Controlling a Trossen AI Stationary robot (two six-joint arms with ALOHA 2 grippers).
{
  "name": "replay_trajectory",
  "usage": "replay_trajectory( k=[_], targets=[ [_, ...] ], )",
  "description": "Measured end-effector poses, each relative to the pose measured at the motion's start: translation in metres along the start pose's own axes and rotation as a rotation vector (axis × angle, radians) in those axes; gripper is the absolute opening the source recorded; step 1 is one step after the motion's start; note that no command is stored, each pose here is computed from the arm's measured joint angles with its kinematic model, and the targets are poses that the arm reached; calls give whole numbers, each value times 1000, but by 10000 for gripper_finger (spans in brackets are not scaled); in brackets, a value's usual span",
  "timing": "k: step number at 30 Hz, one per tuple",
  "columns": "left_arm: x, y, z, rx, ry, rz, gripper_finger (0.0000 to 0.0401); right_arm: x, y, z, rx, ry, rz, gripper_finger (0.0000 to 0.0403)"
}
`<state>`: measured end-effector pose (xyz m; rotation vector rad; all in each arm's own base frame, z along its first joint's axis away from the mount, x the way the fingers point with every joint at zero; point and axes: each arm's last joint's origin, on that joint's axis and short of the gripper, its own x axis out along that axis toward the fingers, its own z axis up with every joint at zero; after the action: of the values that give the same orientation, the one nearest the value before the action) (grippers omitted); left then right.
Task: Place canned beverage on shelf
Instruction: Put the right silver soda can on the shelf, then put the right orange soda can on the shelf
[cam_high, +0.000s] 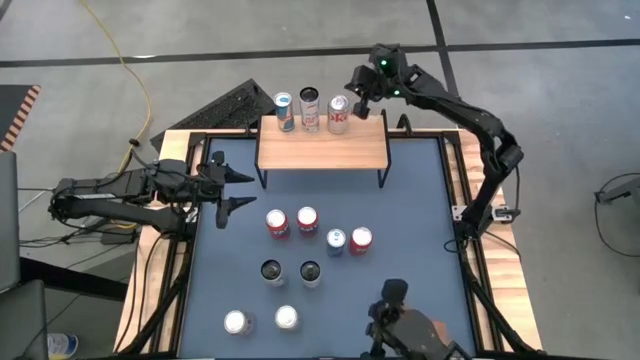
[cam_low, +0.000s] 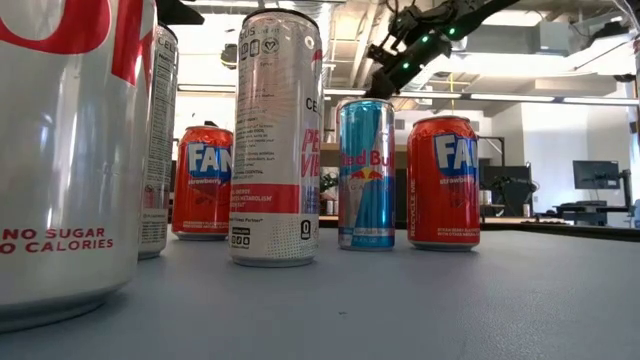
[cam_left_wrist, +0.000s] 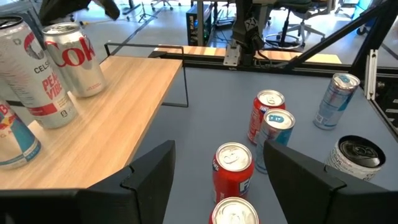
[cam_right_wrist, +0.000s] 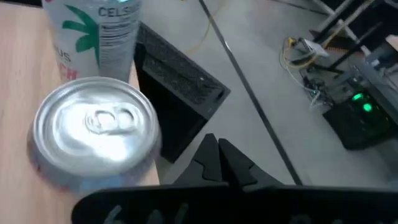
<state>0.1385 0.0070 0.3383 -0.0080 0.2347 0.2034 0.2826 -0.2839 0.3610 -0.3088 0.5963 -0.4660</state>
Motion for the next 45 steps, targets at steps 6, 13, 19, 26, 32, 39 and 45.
replay_trajectory(
  k=[6, 13, 19, 26, 32, 39, 45],
  targets=[
    [0, 0, -1, -8, 9, 0, 233, -70, 12, 33, 30, 62, 89, 6],
    [1, -3, -1, 12, 18, -102, 235, -133, 71, 49, 53, 241, 260, 110],
    [5, -7, -4, 7, 53, -193, 238, -165, 133, 60, 138, 363, 396, 234],
    [14, -11, -7, 3, 98, -286, 239, -182, 206, 72, 97, 428, 454, 286],
    [21, -13, -11, 27, 136, -296, 239, -171, 261, 70, -11, 500, 437, 287],
    [27, -15, -13, 29, 165, -349, 239, -129, 313, 59, -133, 643, 447, 288],
    [29, -16, -14, 28, 176, -348, 239, -97, 338, 37, -301, 830, 457, 288]
  ],
)
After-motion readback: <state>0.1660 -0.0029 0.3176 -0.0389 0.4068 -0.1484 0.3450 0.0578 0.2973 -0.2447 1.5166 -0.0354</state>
